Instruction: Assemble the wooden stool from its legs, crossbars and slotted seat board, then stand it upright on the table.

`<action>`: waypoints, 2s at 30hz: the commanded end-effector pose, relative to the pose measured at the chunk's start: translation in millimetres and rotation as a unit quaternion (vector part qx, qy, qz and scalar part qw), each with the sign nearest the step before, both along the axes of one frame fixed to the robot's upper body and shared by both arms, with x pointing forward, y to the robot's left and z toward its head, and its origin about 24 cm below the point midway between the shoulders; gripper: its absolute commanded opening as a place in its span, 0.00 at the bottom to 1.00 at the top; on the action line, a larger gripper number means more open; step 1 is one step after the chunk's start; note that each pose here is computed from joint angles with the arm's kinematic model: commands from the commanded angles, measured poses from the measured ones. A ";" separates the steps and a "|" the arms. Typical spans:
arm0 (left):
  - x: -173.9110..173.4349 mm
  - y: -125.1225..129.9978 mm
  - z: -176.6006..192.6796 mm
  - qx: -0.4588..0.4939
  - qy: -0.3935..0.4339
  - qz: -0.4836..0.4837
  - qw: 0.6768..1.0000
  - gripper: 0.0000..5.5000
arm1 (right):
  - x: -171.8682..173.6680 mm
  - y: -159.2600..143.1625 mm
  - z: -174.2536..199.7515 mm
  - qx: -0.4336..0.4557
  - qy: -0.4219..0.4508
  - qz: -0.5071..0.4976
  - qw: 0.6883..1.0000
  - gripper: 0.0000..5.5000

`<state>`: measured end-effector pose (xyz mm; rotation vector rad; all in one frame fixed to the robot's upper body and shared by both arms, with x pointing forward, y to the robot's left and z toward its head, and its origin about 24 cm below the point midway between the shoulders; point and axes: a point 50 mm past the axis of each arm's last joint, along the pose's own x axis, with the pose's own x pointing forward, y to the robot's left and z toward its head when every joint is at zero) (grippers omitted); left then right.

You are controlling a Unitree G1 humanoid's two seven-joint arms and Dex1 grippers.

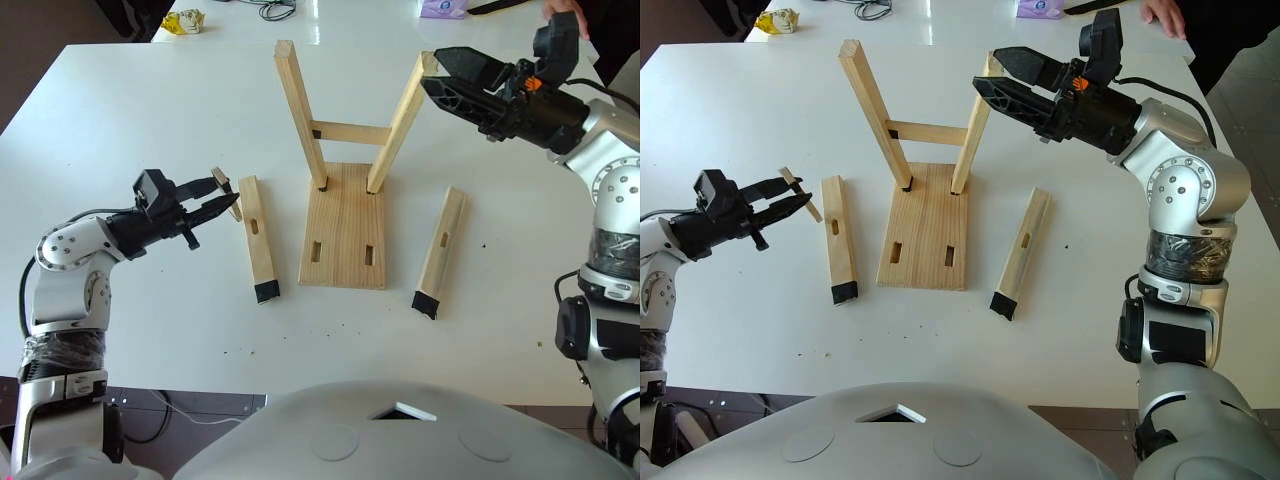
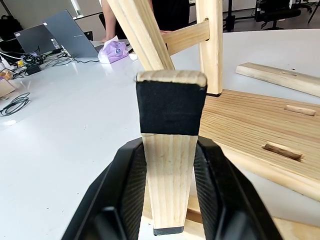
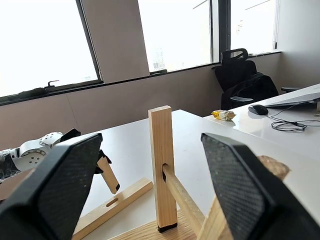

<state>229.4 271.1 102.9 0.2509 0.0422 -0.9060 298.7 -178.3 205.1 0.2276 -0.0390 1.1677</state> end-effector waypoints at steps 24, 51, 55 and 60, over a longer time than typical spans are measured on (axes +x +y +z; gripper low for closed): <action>-11.3 -22.0 10.7 0.033 -0.008 -0.097 0.995 0.24 | 4.5 3.5 2.4 -0.012 -0.005 0.025 1.000 0.66; 2.0 -24.0 4.9 0.051 -0.007 -0.121 0.991 0.24 | 2.4 1.2 -3.2 -0.022 0.020 0.036 0.999 0.66; 3.7 -17.7 4.3 0.056 -0.006 -0.111 0.992 0.24 | 2.3 1.7 -4.5 -0.021 0.024 0.037 0.999 0.66; 1.0 -15.5 -3.8 0.062 0.005 -0.107 0.992 0.24 | 3.1 3.2 -4.4 -0.022 0.028 0.043 0.998 0.66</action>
